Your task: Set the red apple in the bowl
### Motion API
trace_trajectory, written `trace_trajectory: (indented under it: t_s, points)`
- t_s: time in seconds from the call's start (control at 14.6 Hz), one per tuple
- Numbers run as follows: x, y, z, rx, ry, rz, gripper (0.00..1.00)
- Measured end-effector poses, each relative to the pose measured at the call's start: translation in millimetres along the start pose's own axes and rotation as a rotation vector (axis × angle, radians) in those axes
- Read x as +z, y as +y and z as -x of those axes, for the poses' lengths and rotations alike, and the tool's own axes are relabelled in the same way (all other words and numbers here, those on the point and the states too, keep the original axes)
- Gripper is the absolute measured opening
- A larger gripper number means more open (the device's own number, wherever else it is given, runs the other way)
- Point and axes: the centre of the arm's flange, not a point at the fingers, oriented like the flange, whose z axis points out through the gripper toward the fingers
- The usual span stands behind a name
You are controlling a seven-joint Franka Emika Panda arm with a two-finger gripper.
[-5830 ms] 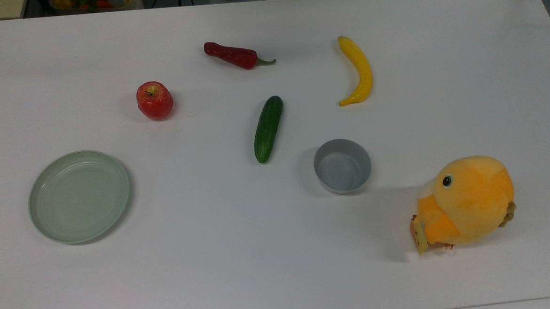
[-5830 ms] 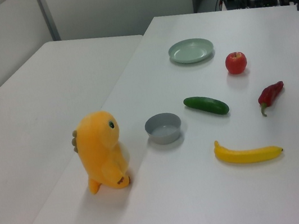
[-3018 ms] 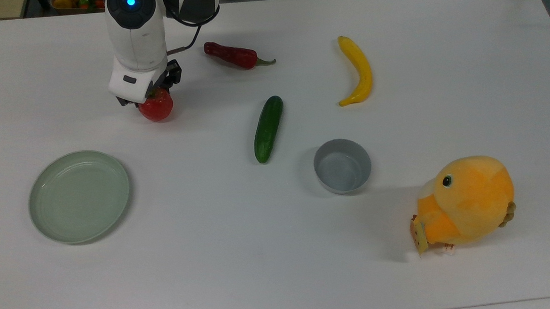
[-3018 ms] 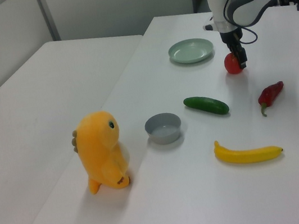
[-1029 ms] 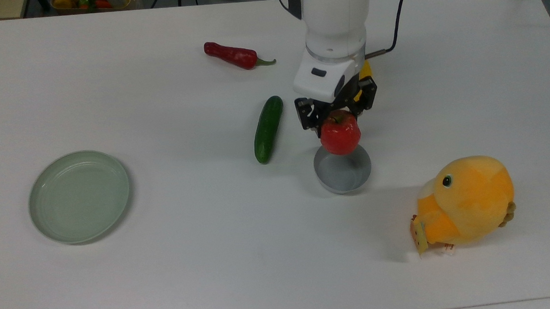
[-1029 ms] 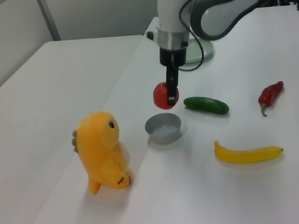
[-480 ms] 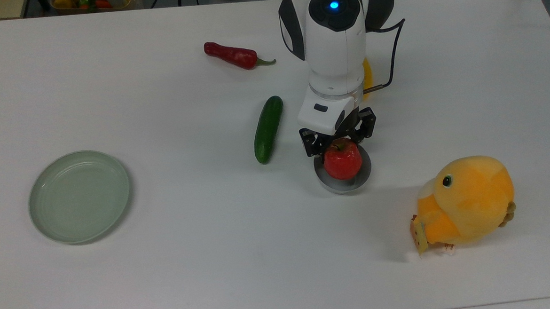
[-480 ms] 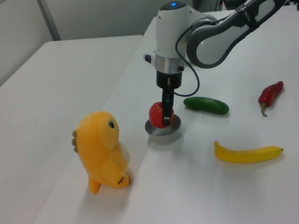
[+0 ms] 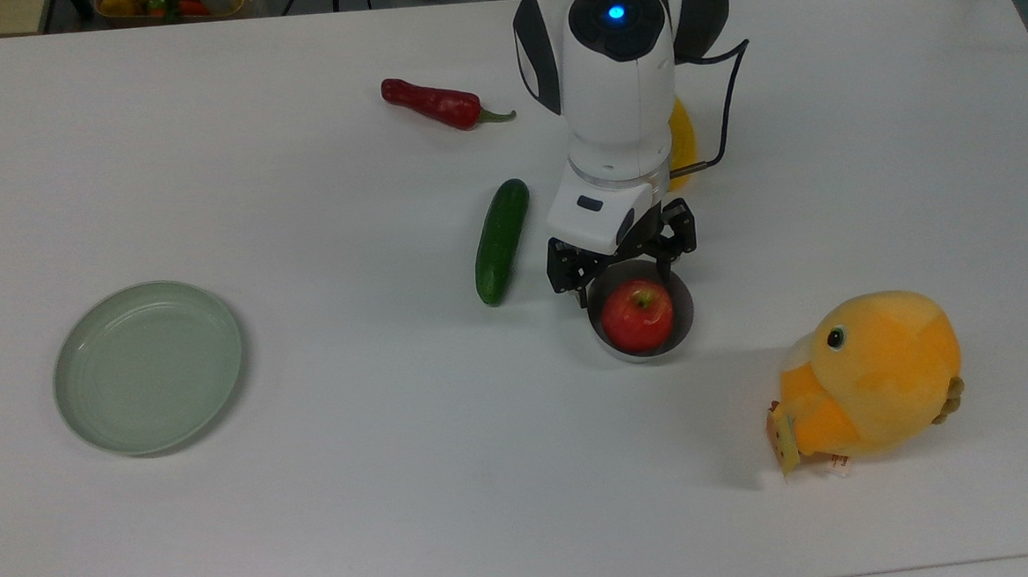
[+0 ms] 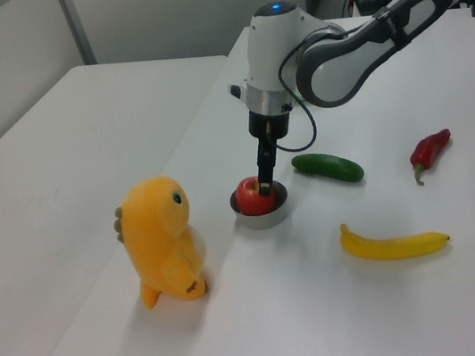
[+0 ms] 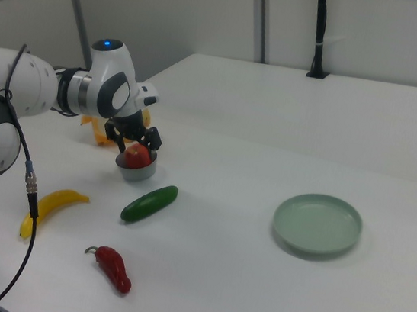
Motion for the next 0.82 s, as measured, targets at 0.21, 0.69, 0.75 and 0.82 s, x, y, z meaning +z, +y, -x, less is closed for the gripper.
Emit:
trace_trajectory:
  t_s: [0.21,0.69,0.75,0.82]
  points:
    - [-36.9,8.6,-4.5,0.011,0.044,0.007,1.00]
    - [-213.0,43.0,36.6,0.073,-0.046,0.053,1.00]
    - [-243.7,51.3,50.1,0.091,-0.062,0.062,1.00]
    - [-265.3,58.2,62.2,0.107,-0.082,0.069,1.00]
